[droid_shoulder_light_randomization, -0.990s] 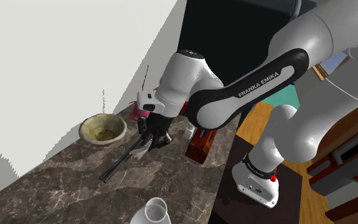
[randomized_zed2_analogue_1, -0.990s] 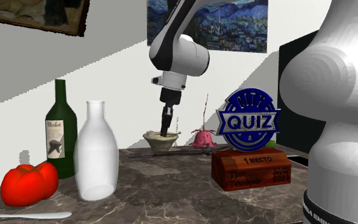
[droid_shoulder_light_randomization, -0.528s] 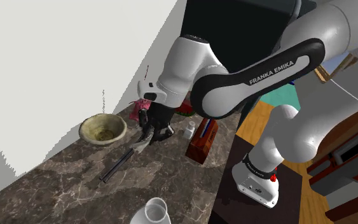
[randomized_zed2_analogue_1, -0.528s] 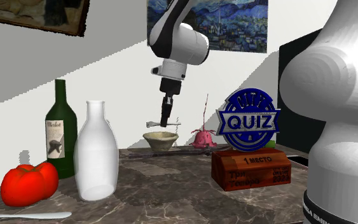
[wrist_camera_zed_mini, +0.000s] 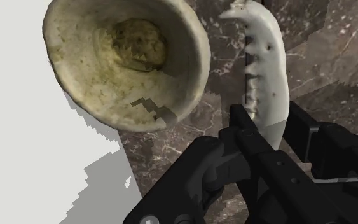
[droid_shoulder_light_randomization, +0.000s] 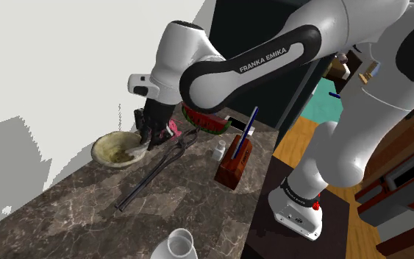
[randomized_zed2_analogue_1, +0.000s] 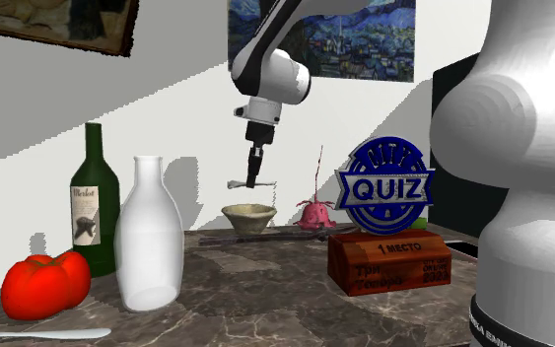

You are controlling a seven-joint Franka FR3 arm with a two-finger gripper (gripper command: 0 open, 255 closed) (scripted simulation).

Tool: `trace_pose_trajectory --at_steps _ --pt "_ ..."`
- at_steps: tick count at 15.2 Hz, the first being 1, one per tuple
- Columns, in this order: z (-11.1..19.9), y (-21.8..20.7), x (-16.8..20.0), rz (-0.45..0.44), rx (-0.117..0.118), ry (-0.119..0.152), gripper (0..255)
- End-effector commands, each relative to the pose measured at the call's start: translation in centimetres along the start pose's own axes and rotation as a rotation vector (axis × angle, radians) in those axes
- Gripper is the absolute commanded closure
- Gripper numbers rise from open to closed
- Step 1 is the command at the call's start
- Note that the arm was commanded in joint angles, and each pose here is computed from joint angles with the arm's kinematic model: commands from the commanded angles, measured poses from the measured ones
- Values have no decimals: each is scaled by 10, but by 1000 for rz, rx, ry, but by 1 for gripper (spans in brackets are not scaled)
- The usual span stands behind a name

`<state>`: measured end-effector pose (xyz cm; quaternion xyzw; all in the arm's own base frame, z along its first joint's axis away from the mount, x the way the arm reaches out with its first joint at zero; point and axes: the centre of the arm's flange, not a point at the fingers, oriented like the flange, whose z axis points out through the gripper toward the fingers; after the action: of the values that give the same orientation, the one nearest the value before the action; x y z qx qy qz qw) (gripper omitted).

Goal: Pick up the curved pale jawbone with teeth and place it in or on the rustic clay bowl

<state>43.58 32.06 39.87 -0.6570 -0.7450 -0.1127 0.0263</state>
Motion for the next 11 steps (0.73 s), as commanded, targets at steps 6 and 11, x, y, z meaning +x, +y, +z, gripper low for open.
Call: trace_pose_trajectory --at_steps 6,11 --pt "6 92 4 0 0 -1 255" --pt "28 111 1 0 0 -1 255"
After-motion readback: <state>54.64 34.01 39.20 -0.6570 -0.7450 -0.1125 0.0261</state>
